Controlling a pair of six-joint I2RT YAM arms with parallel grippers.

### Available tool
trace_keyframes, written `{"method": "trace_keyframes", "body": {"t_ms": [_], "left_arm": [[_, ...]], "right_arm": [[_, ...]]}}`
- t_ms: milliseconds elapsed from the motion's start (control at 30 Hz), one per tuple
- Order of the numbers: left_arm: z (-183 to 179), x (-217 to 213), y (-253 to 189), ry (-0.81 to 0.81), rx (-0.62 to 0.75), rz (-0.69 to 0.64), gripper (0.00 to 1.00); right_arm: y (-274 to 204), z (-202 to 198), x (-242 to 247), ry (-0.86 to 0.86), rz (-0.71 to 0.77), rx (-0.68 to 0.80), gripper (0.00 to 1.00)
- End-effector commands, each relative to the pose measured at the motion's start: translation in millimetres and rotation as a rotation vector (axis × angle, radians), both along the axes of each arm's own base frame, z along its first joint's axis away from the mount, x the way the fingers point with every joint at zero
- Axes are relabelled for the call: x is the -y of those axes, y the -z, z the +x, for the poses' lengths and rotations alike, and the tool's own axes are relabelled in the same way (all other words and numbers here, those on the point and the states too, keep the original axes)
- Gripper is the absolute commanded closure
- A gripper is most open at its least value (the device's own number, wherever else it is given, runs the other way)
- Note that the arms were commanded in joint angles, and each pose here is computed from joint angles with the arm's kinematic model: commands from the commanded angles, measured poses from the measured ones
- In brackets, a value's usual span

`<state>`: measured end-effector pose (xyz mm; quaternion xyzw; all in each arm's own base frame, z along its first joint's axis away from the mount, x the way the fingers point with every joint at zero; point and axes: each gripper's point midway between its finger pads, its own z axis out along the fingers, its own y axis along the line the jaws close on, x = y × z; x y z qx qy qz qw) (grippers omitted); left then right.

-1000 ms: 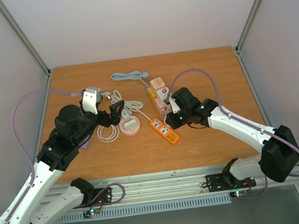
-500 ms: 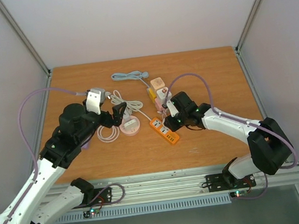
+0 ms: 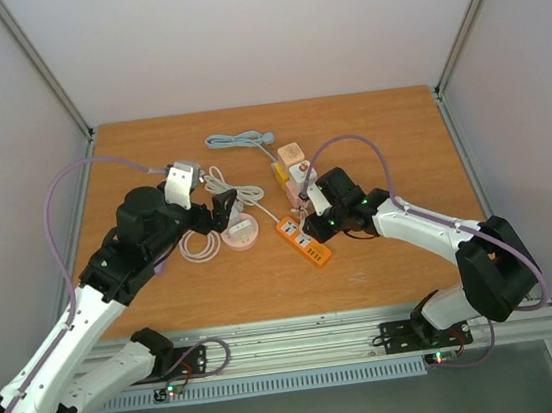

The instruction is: Insert the plug

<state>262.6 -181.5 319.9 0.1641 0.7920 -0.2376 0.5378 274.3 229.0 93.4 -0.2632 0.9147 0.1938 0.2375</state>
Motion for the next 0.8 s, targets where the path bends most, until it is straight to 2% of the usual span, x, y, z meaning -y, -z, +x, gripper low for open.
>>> {"method": "trace_keyframes", "body": {"t_ms": [0, 267, 767], "left_arm": [[3, 2, -6, 0.009, 0.031, -0.002, 0.01], [6, 5, -2, 0.016, 0.020, 0.006, 0.01], [7, 4, 4, 0.015, 0.005, 0.020, 0.01]], "right_arm": [[8, -10, 11, 0.009, -0.063, -0.059, 0.98], [18, -14, 10, -0.011, -0.102, -0.098, 0.97], [26, -26, -3, -0.044, -0.088, -0.167, 0.96]]}}
